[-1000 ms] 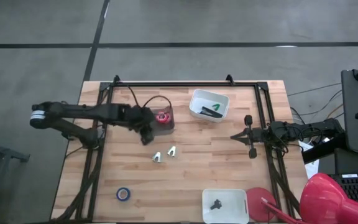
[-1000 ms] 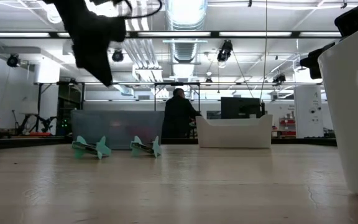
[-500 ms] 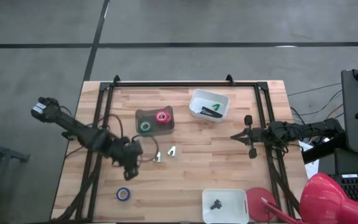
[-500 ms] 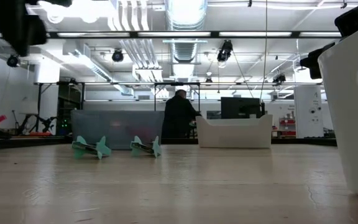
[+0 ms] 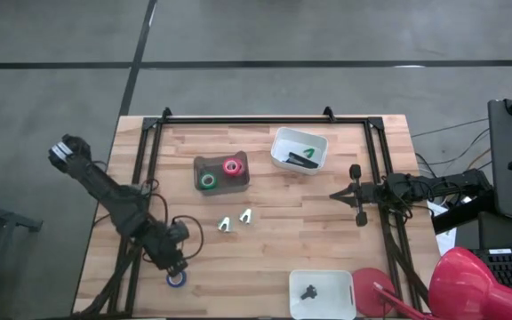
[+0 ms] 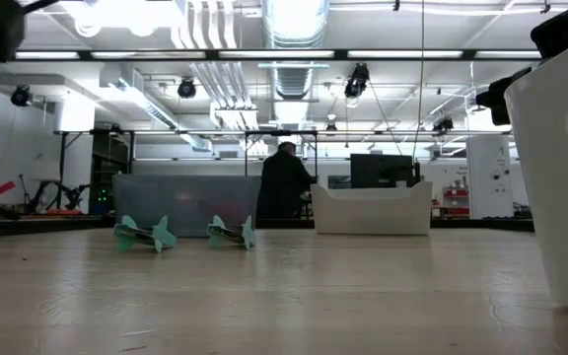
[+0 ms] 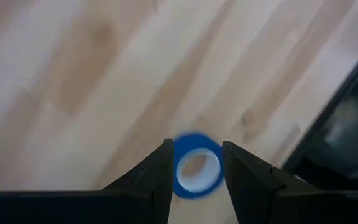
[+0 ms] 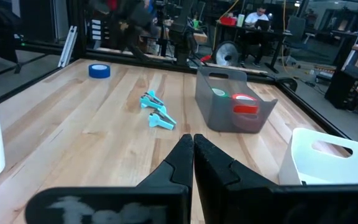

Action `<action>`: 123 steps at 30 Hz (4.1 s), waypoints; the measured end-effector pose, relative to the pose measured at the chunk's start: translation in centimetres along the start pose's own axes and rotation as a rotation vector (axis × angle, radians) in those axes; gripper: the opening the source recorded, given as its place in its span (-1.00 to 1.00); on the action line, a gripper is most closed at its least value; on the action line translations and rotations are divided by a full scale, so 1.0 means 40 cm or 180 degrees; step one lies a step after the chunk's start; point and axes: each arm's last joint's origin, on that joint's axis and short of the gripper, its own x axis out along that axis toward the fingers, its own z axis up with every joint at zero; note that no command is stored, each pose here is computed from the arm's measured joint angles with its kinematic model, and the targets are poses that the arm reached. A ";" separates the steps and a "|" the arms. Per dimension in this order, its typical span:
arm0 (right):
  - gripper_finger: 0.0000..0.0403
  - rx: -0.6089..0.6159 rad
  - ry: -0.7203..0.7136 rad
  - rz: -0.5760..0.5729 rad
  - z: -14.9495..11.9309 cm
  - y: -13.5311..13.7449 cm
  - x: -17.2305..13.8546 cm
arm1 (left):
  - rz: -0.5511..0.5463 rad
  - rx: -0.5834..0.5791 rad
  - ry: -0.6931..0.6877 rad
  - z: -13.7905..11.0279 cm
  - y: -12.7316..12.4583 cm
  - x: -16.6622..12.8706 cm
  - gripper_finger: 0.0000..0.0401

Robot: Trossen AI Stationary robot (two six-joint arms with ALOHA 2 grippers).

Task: Pick and place Stapler, Stapler remover, tape
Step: Put the blue tape into the black bin, then adjust the black bin on the table

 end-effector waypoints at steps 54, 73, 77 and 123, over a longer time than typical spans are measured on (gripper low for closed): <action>-0.96 0.0000 0.0000 0.0000 0.000 0.000 0.000 | 0.1132 0.0990 -0.2581 0.067 0.038 0.107 -0.62; -0.96 -0.0006 0.0000 0.0002 0.000 0.000 0.000 | 0.1669 -0.0571 -0.2911 0.356 0.238 -0.112 -0.65; -0.96 -0.0005 0.0000 0.0000 0.000 0.000 0.000 | 0.1255 -0.0675 -0.2271 0.411 0.308 -0.124 -0.70; -0.96 -0.0005 0.0000 0.0001 0.000 0.000 0.000 | 0.0811 0.0364 -0.1547 0.520 0.242 -0.137 -0.23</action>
